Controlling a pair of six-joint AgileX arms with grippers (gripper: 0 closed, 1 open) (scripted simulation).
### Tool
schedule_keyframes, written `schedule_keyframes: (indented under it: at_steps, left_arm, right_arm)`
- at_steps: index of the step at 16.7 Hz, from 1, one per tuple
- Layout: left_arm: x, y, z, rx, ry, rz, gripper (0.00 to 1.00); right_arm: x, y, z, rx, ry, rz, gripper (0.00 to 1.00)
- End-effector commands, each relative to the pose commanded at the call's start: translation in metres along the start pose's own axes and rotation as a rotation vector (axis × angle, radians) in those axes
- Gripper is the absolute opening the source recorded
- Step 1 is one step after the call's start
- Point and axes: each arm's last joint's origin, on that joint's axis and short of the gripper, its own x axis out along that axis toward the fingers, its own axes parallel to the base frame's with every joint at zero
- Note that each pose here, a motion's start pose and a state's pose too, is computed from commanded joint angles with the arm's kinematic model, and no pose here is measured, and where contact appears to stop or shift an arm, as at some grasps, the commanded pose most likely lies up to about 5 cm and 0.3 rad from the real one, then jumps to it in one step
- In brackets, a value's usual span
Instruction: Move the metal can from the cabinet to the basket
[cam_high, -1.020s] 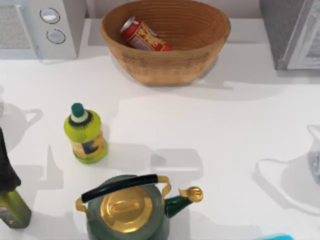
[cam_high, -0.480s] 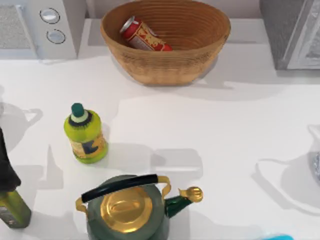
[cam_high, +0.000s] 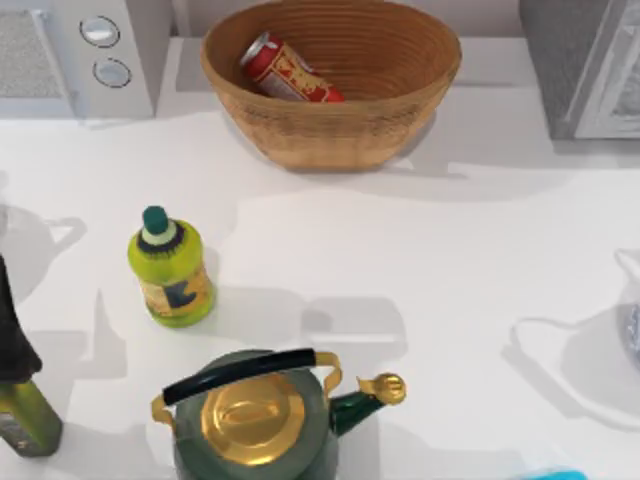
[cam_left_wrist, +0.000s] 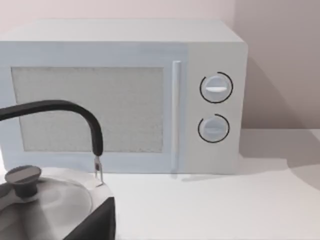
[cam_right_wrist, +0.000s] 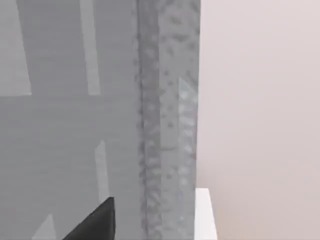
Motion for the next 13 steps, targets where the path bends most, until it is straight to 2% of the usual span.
schedule_keyframes:
  at_steps: [3,6,10,13]
  left_arm:
    - [0.000,0.000,0.000,0.000,0.000,0.000,1.00]
    - [0.000,0.000,0.000,0.000,0.000,0.000,1.00]
    - [0.000,0.000,0.000,0.000,0.000,0.000,1.00]
    - [0.000,0.000,0.000,0.000,0.000,0.000,1.00]
  right_arm:
    - [0.006,-0.014,0.062,0.020,0.010,-0.001,1.00]
    - [0.004,-0.009,0.132,0.035,0.017,-0.002,1.00]
    - [-0.011,0.024,0.214,0.025,0.013,-0.003,1.00]
    - [-0.024,0.053,0.254,-0.002,-0.001,-0.003,1.00]
